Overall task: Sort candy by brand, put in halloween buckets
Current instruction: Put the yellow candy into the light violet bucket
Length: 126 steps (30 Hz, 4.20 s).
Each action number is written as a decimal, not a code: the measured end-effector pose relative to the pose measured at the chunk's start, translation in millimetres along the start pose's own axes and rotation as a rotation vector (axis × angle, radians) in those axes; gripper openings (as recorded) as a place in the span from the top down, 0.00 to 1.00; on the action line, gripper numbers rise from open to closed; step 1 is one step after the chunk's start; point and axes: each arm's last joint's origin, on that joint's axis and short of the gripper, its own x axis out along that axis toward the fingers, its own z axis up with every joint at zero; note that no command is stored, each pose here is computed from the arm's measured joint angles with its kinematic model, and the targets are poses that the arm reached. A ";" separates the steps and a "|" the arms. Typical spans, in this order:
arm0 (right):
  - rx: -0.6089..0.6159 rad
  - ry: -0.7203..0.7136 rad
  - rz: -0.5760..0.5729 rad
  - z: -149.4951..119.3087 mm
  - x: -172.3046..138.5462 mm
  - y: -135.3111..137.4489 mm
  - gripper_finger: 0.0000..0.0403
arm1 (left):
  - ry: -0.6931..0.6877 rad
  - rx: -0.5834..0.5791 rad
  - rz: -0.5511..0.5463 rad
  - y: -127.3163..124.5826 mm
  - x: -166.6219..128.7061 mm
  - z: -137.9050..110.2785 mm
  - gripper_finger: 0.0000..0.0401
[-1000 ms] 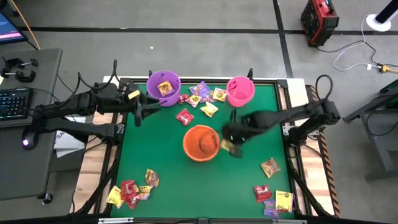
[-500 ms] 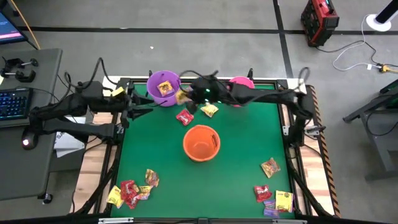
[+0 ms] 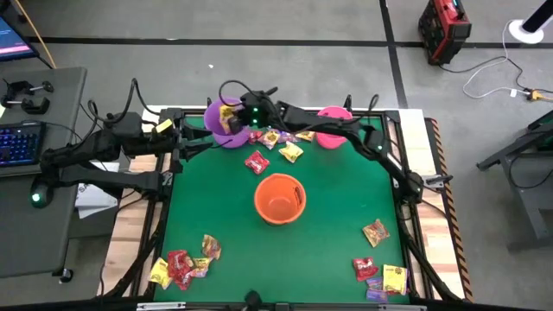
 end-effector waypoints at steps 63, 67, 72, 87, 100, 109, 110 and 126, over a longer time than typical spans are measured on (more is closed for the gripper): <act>0.071 0.691 -0.406 -95.2 -92.3 -76.4 0.35 | 0.371 0.050 0.167 9.0 66.2 -21.0 0.52; 0.050 0.688 -0.404 -99.1 -91.2 -78.1 0.35 | 0.360 -0.007 0.227 13.8 69.1 -21.0 0.52; -0.017 0.663 -0.374 -97.0 -88.4 -77.2 0.35 | 0.307 -0.117 0.322 16.9 70.3 -19.4 0.52; -0.420 0.732 -0.182 -97.8 -88.2 -61.9 0.36 | 0.185 -0.114 0.308 14.3 73.7 -8.4 0.52; -0.336 0.826 -0.210 -118.7 -66.9 -84.7 0.51 | 0.198 -0.046 0.302 14.2 73.4 -8.3 0.52; -0.346 0.797 -0.224 -109.7 -72.5 -79.5 0.88 | 0.196 -0.003 0.295 13.9 70.9 -7.0 0.52; -0.358 0.780 -0.216 -103.2 -74.7 -76.7 0.94 | 0.191 -0.004 0.294 13.7 69.2 -6.3 0.52; -0.228 0.056 0.113 15.5 -66.7 -15.3 0.99 | -0.019 0.005 0.283 1.3 30.3 41.4 0.52</act>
